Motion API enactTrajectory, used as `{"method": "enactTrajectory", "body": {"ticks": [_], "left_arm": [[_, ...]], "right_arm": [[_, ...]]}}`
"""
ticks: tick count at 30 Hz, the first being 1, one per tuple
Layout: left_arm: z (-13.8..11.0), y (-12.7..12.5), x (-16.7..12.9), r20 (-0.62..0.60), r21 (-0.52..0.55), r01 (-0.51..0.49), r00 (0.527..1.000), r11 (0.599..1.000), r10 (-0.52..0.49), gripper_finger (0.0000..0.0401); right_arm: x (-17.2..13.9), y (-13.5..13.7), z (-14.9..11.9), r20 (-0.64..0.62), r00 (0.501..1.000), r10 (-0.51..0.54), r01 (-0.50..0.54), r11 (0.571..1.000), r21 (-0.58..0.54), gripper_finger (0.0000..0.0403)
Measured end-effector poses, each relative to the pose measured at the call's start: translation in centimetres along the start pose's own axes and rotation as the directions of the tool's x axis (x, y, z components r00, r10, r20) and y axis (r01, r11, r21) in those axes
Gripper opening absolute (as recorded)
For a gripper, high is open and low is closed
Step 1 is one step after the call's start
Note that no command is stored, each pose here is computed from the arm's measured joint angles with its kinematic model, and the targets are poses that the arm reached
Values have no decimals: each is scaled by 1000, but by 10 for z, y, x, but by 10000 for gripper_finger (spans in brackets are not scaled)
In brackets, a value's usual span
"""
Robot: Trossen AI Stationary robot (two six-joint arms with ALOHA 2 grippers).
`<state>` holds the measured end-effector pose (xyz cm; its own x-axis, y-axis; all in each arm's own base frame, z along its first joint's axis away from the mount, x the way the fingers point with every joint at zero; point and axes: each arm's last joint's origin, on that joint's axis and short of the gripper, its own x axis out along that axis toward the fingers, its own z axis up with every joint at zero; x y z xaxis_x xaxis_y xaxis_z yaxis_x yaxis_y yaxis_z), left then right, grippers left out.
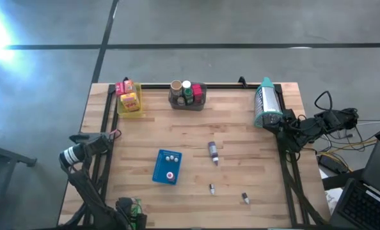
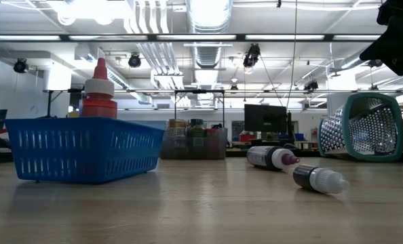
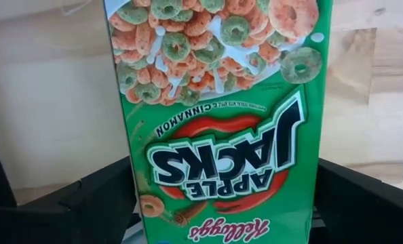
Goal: Pick & Place Kitchen Items
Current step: Put the green cereal box into the yellow bin
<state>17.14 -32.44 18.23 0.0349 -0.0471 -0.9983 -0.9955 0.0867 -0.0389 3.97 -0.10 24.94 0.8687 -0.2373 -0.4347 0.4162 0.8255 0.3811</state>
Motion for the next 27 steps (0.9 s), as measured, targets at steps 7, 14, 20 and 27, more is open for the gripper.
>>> {"method": "enactTrajectory", "body": {"ticks": [7,14,20,27], "left_arm": [[-2,-2,9,5,-2,-24,1000,1000,24,400],[0,-1,9,33,25,-7,999,1000,6,394],[2,-2,7,64,33,36,997,999,-38,357],[14,-5,-16,208,67,267,939,961,-275,320]], "right_arm": [[0,0,0,0,1000,0,0,1000,0,8],[0,0,0,0,1000,0,0,1000,0,8],[0,0,0,0,1000,0,0,1000,0,8],[0,0,0,0,1000,0,0,1000,0,8]]}}
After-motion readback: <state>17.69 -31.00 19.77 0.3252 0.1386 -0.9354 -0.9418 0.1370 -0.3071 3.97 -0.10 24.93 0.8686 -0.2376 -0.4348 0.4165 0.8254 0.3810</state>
